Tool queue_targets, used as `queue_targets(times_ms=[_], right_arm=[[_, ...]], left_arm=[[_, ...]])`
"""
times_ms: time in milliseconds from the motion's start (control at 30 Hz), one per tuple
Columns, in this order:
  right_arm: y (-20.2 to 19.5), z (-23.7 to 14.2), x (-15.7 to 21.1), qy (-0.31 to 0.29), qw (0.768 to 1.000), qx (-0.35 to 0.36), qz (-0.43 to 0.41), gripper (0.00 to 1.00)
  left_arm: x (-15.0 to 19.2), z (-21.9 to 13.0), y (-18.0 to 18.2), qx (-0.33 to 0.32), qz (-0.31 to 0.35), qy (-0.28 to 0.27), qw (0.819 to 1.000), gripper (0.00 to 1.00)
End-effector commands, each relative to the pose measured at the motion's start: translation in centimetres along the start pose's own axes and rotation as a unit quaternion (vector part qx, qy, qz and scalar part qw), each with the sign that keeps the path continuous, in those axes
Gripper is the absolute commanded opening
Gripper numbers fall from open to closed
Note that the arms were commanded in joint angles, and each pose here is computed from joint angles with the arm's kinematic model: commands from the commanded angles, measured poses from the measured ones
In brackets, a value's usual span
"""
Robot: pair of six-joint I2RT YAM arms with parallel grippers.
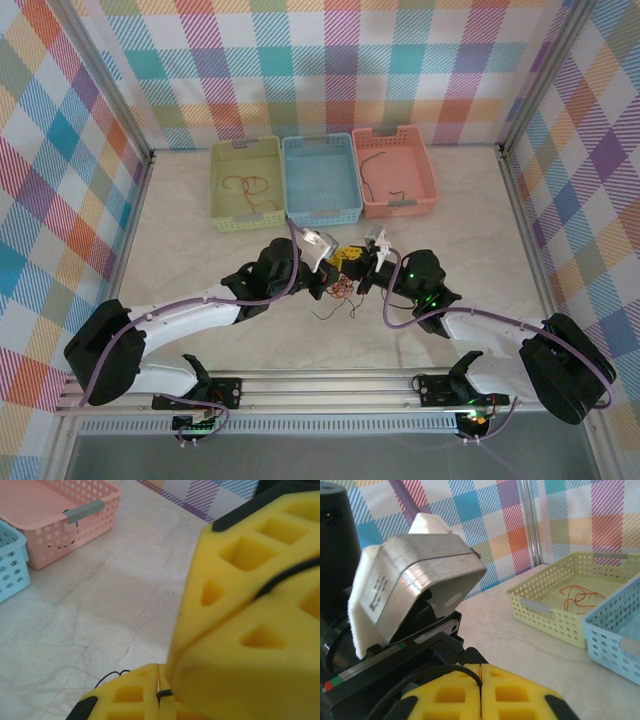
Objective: Untangle the cables
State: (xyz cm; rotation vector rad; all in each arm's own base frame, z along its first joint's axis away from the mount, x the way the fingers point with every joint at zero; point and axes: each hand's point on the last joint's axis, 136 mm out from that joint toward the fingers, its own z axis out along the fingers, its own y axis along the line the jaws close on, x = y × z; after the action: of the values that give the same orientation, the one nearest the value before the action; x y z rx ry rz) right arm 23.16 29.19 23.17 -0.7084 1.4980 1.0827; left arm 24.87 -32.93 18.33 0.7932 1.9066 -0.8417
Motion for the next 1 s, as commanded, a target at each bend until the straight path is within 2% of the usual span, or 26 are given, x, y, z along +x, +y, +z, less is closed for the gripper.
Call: queue_targets(times_ms=[0, 33, 67, 167, 267, 433, 533, 700, 967], right_arm=[[1.3, 0.1, -1.2, -0.007, 0.999, -0.030, -0.033, 0.43], [1.4, 0.1, -1.2, -0.004, 0.999, -0.034, -0.042, 0.51], [1.7, 0.0, -1.1, -0.003, 0.998, -0.040, -0.052, 0.56], [2.0, -0.4, -1.0, -0.005, 0.996, -0.044, -0.081, 0.63], [1.8, -0.9, -0.7, -0.003, 0.993, -0.034, -0.111, 0.65], [0.1, -1.5, -0.3, 0.002, 0.991, 0.021, -0.134, 0.64], [0.5, -1.1, 0.2, 0.019, 0.990, 0.003, -0.141, 0.60], [-1.0, -0.5, 0.7, 0.026, 0.991, 0.033, -0.127, 0.58], [1.4, -1.4, 0.4, 0.009, 0.988, -0.020, -0.150, 0.53]], left_arm=[[-3.5, -0.7, 0.4, -0.016, 0.012, -0.061, 0.998, 0.00], [-3.7, -0.9, 0.6, -0.024, 0.010, -0.066, 0.997, 0.00], [-4.0, -1.2, 0.9, -0.032, 0.010, -0.071, 0.997, 0.00], [-4.7, -1.7, 1.6, -0.056, 0.006, -0.083, 0.995, 0.00], [-5.4, -2.4, 1.6, -0.061, 0.006, -0.095, 0.994, 0.00], [-6.3, -3.6, 0.3, -0.032, 0.010, -0.109, 0.993, 0.00], [-6.6, -4.2, -0.2, -0.023, 0.009, -0.110, 0.994, 0.00], [-6.9, -5.0, -0.8, -0.014, 0.009, -0.107, 0.994, 0.00], [-6.8, -5.5, -0.6, -0.021, 0.010, -0.110, 0.994, 0.00]])
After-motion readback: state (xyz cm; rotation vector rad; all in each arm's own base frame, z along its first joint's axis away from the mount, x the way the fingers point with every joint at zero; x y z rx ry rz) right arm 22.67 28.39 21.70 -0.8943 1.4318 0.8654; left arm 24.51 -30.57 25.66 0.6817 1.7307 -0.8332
